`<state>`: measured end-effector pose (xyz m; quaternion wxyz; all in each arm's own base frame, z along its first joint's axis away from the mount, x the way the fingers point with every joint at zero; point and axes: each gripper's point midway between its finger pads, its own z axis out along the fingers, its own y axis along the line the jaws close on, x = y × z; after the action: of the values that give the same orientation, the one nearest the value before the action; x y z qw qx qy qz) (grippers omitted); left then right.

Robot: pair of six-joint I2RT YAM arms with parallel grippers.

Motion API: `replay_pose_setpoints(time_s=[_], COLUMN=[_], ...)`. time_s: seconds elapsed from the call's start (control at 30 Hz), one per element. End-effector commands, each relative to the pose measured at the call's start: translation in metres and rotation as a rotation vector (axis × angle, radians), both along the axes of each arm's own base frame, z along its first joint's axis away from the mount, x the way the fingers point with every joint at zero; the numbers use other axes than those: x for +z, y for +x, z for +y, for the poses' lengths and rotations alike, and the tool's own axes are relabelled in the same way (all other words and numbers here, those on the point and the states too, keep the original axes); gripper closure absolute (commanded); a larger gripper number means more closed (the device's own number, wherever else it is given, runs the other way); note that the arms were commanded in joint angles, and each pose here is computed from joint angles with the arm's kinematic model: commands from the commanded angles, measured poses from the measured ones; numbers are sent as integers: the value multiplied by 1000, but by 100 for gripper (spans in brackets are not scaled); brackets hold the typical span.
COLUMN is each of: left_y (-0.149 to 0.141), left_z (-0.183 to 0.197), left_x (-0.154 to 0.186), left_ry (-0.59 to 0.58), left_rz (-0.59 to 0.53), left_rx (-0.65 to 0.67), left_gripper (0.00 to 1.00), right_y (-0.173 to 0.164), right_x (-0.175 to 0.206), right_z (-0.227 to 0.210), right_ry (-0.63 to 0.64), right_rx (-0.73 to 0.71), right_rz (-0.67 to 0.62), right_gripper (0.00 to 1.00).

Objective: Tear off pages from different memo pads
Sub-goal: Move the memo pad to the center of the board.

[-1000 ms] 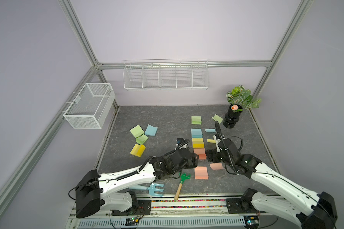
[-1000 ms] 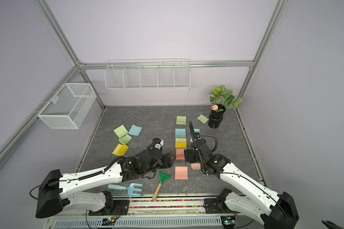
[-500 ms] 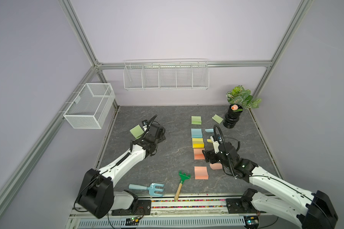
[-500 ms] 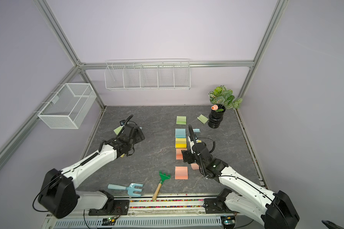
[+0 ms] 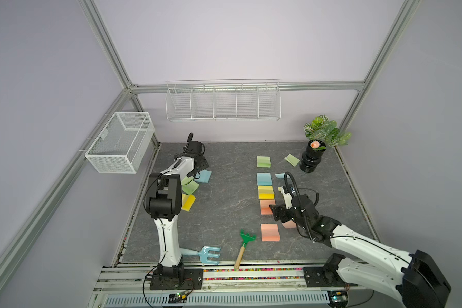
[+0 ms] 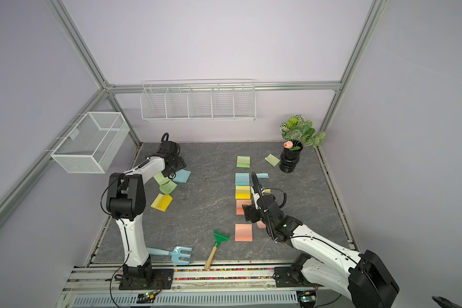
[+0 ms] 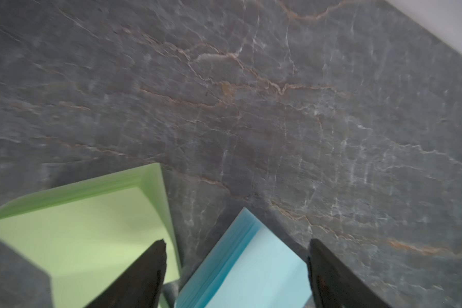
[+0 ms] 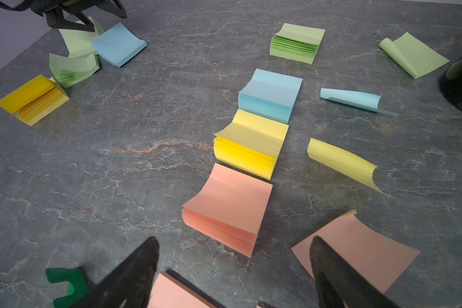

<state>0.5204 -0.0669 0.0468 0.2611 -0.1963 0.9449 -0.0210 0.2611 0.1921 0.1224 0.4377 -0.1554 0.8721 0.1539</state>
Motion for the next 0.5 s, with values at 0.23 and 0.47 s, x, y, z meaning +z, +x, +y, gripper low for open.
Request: replay_pose_setpoints(time_s=[0.23,0.47], left_y=[-38,-80], left_z=[-21,-48], left_x=[-20,-33], left_ry=[15,-53], left_rz=[97,118], left_rx=[-75,-100], left_gripper=[26,31], right_y=[10,11], right_x=[-11,-11], right_z=[1,-5], right_ry=[-55,-60], right_rx=[-27,-59], right_rz=[37,38], right_gripper=[11,11])
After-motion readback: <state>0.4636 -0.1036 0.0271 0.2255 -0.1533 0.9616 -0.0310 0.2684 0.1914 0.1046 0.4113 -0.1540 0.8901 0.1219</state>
